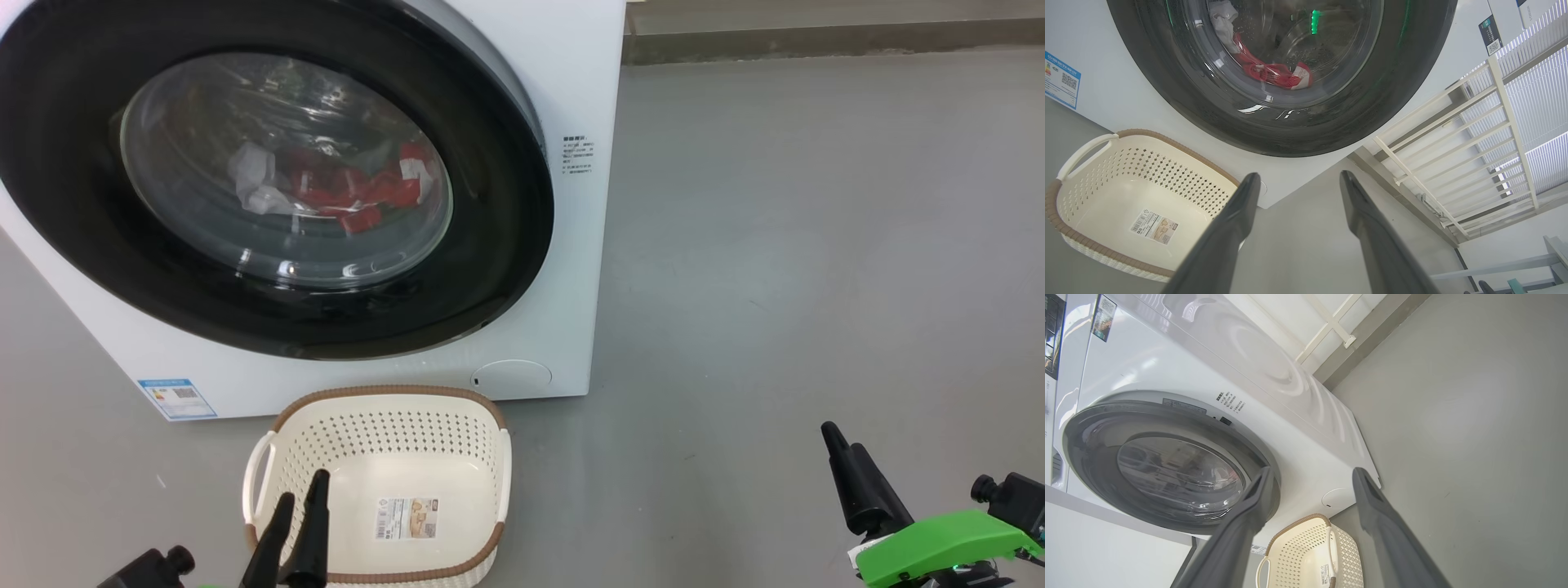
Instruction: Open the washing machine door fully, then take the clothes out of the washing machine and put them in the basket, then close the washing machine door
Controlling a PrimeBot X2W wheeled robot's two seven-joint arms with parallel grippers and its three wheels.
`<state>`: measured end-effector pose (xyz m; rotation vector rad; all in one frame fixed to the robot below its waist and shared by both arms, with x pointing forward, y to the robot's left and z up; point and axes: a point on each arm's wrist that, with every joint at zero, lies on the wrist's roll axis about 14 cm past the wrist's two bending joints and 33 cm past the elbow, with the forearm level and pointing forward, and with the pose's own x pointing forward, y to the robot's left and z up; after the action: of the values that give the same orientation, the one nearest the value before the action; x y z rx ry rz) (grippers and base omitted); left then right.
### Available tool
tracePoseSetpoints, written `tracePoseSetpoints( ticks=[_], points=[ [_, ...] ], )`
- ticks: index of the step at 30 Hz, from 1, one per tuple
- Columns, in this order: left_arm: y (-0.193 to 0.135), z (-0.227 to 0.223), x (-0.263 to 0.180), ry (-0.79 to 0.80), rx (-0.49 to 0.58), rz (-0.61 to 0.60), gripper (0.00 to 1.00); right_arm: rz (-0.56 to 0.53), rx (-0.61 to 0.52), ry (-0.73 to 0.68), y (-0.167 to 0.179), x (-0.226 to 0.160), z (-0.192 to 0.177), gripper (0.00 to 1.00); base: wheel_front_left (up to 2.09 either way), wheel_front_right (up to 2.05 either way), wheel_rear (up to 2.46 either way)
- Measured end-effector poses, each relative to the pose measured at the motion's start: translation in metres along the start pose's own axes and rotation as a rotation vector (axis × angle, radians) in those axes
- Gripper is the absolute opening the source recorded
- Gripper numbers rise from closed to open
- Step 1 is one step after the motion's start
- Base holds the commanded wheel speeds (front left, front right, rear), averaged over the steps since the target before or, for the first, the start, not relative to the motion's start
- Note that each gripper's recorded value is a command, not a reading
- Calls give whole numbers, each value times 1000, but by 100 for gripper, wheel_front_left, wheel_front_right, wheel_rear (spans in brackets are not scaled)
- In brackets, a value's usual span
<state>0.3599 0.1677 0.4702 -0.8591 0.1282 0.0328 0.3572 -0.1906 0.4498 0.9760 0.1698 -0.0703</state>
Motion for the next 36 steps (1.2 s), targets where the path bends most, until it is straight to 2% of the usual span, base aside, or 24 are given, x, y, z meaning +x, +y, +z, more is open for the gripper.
tracePoseSetpoints(
  ticks=[36],
  points=[
    [-16, 5, -3, -66, 440, -52, 100, 49, -329, -26, 4, -7, 1, 100, 0, 0, 0]
  ],
)
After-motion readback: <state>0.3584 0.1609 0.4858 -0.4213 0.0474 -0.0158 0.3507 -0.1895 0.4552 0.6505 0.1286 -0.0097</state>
